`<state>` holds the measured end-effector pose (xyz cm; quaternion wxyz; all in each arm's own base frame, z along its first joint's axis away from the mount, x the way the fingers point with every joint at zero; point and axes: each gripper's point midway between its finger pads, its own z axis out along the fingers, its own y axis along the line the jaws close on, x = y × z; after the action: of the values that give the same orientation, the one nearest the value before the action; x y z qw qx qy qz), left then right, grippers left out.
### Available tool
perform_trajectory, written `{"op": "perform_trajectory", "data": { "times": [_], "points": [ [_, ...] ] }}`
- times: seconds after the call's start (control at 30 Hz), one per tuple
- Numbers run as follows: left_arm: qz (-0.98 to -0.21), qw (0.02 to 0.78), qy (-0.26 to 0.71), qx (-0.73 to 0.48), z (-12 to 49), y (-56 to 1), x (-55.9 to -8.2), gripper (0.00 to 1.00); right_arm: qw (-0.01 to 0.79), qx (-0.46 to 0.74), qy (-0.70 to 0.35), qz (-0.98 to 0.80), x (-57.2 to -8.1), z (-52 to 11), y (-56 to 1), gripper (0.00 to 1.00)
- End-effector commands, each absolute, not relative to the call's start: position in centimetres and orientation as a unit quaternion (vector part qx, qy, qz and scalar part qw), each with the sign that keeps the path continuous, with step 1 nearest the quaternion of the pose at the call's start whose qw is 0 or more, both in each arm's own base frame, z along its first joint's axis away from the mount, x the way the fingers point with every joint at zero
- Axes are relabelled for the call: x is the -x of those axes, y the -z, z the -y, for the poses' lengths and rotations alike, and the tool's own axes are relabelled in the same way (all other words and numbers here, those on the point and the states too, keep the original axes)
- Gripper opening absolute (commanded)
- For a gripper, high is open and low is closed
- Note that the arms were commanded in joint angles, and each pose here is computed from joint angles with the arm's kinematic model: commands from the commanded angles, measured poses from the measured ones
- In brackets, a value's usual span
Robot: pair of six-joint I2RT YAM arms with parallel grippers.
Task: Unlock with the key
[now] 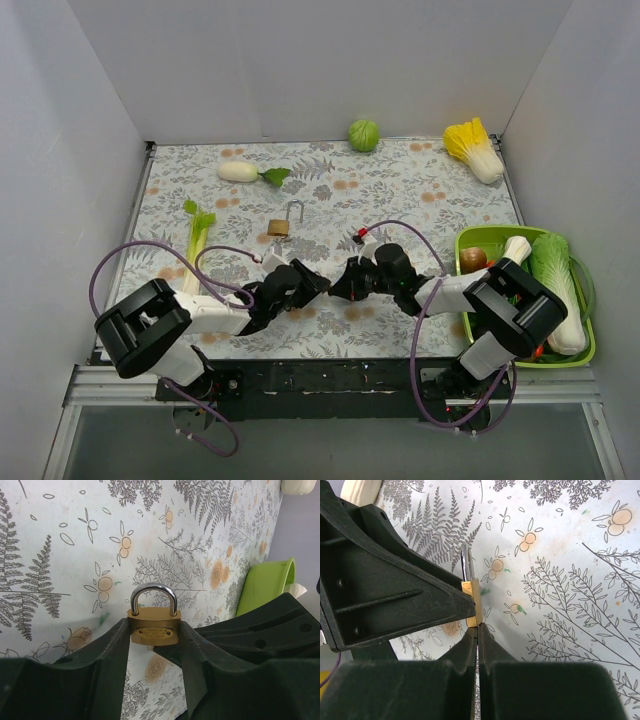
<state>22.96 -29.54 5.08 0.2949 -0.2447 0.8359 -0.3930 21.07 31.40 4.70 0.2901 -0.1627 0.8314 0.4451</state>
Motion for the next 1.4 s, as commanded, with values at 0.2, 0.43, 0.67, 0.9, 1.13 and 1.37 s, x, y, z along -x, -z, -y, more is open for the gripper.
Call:
{"op": "perform_trajectory", "data": {
  "times": [0.2,0.43,0.67,0.9,1.13,1.37],
  "points": [
    [-0.863,0.215,0.396,0.228,31.6,-4.9,-20.1,0.00,0.387,0.169,-0.426,-0.800,-22.4,-30.5,-7.5,0.15],
    [-0.869,0.217,0.380,0.232,31.6,-4.1,-21.3,0.00,0.354,0.172,-0.414,-0.821,-19.9,-29.6,-5.9,0.23],
    [-0.866,0.219,0.383,0.236,31.6,-4.0,-21.8,0.00,0.344,0.172,-0.405,-0.830,-18.5,-28.6,-5.3,0.34],
    [-0.866,0.211,0.389,0.235,31.5,-3.3,-21.2,0.00,0.338,0.163,-0.403,-0.835,-17.8,-27.8,-4.5,0.40],
    [-0.866,0.208,0.393,0.228,31.3,-3.1,-20.8,0.00,0.342,0.164,-0.432,-0.818,-17.7,-28.7,-5.4,0.41],
    [-0.865,0.211,0.394,0.228,31.2,-3.2,-20.8,0.00,0.329,0.164,-0.429,-0.825,-17.9,-29.2,-4.6,0.40]
  ]
}}
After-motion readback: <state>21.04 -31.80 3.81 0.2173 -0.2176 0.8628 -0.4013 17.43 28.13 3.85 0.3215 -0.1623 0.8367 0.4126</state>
